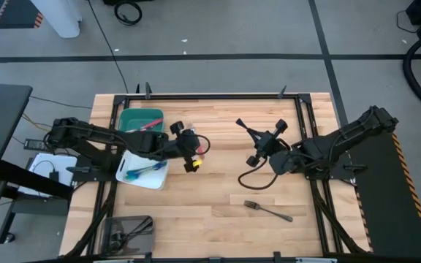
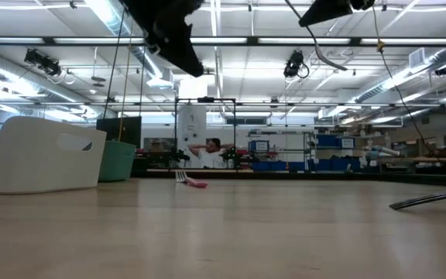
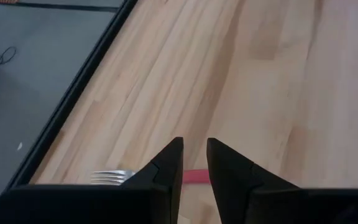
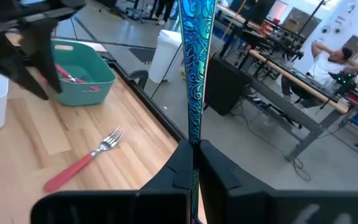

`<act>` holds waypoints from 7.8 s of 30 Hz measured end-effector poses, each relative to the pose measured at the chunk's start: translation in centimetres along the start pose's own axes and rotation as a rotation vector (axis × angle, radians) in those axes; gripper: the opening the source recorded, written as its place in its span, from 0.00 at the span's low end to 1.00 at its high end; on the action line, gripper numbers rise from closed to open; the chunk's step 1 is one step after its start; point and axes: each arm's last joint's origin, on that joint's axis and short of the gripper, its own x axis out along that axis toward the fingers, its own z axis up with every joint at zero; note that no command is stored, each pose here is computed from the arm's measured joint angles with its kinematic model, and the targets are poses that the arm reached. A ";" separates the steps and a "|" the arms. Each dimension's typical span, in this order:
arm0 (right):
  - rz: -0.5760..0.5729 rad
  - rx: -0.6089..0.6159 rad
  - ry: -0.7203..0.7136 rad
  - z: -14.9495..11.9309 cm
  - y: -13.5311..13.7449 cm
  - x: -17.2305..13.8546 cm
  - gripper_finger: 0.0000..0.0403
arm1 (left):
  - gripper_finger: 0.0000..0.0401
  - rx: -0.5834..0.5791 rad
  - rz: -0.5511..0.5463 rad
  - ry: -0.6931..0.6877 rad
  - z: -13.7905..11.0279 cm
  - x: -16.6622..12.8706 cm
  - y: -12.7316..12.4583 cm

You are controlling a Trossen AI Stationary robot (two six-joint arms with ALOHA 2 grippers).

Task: Sort silverware by color (type)
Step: Put the blue fork into the white bin, then put the pink fork into the green bin

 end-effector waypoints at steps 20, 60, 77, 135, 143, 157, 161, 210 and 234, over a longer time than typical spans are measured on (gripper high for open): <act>-0.056 -0.002 -0.023 0.0 1.2 0.4 0.03 | 0.34 -0.309 -0.170 -0.544 5.9 1.0 0.3; 0.117 -0.036 -0.128 1.5 4.1 1.5 0.07 | 0.05 -0.289 -0.252 -0.680 6.9 1.6 -0.1; 0.121 -0.060 -0.142 1.5 4.5 0.6 0.16 | 0.04 -0.095 -0.209 -0.545 6.1 0.8 -0.3; 0.105 -0.065 -0.122 1.2 4.4 0.7 0.16 | 0.20 0.303 0.020 0.919 -10.8 -5.3 -1.1; 0.105 -0.065 -0.122 1.2 4.4 0.7 0.16 | 0.21 0.276 -0.006 0.844 -8.9 -5.9 -1.3; 0.105 -0.065 -0.122 1.2 4.4 0.7 0.16 | 0.21 0.134 0.091 0.234 0.7 -5.1 0.4; 0.105 -0.065 -0.121 1.2 4.4 0.7 0.16 | 0.21 0.122 0.063 0.199 1.8 -3.8 1.8; 0.087 -0.104 -0.063 0.2 4.2 1.1 0.16 | 0.29 -0.758 0.071 0.484 -3.2 13.6 7.8; 0.088 -0.116 -0.056 0.1 4.2 1.2 0.16 | 0.29 -0.657 -0.103 0.457 -3.1 15.2 6.9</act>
